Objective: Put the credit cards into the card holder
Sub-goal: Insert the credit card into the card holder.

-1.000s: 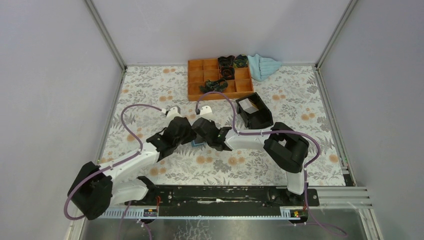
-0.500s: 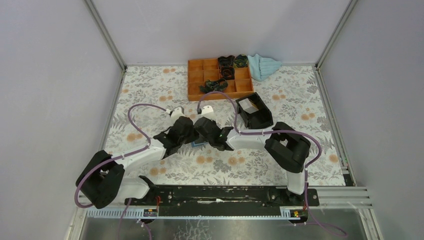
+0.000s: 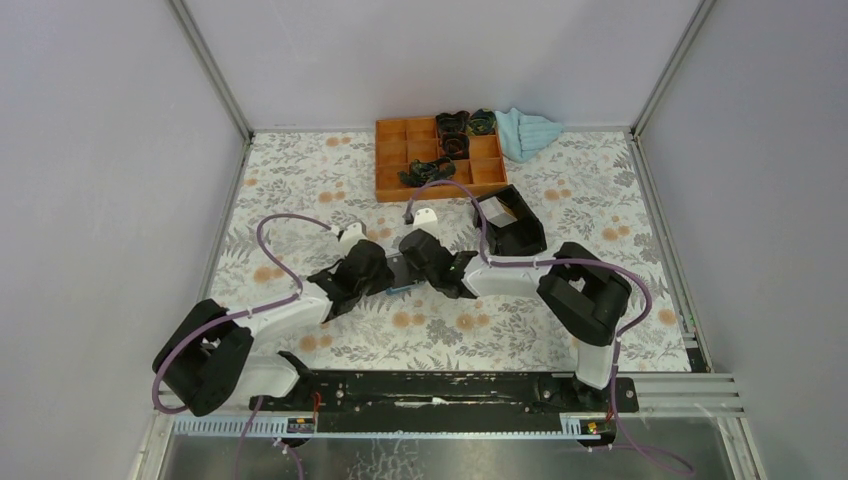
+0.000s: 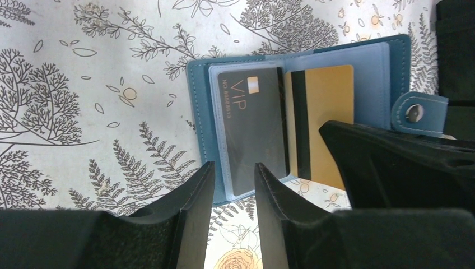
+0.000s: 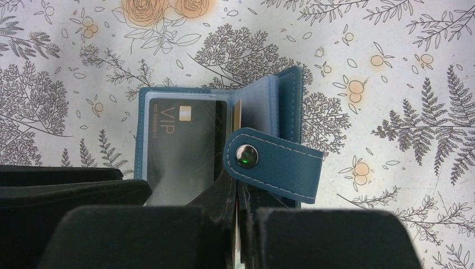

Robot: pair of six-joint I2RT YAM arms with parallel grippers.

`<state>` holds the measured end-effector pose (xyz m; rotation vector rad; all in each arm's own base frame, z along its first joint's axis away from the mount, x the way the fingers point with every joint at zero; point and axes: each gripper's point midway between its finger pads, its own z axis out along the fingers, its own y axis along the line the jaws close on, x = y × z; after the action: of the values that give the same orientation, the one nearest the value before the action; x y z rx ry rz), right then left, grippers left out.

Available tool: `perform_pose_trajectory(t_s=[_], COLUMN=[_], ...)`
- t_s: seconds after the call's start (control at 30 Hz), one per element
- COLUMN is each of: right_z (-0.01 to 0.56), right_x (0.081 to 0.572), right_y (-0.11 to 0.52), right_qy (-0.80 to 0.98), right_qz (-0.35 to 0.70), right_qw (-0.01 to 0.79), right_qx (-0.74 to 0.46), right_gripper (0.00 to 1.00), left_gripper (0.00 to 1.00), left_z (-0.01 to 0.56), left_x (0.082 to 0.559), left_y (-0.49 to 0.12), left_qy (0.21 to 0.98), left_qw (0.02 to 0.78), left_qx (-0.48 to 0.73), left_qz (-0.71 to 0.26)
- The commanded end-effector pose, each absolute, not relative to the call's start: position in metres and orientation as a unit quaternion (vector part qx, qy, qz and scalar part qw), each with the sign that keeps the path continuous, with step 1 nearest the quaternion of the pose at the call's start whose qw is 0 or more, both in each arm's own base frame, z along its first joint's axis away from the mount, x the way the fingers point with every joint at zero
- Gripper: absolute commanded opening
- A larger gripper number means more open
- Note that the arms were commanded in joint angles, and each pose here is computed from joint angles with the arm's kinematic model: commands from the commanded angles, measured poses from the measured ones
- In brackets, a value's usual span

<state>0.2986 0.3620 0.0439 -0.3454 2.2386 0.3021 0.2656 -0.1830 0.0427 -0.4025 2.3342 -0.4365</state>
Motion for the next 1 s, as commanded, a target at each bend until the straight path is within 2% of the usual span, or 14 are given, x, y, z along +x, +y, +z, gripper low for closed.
perform_pose_trajectory(t_s=[0.0, 0.4, 0.97], right_z=[0.020, 0.011, 0.009], right_x=[0.289, 0.290, 0.291], right_y=[0.334, 0.326, 0.325], right_qy=[0.911, 0.917, 0.919], right_qz=[0.087, 0.094, 0.098], right_qw=[0.377, 0.363, 0.360], right_qx=[-0.143, -0.133, -0.130], right_gripper=[0.00, 0.00, 0.00], left_gripper=[0.39, 0.40, 0.39], left_z=[0.048, 0.052, 0.042], left_x=[0.274, 0.281, 0.280], left_y=[-0.183, -0.193, -0.195], left_qy=[0.890, 0.877, 0.884], left_qw=[0.383, 0.391, 0.381], left_qx=[-0.172, -0.183, -0.179], left_qz=[-0.181, -0.211, -0.205])
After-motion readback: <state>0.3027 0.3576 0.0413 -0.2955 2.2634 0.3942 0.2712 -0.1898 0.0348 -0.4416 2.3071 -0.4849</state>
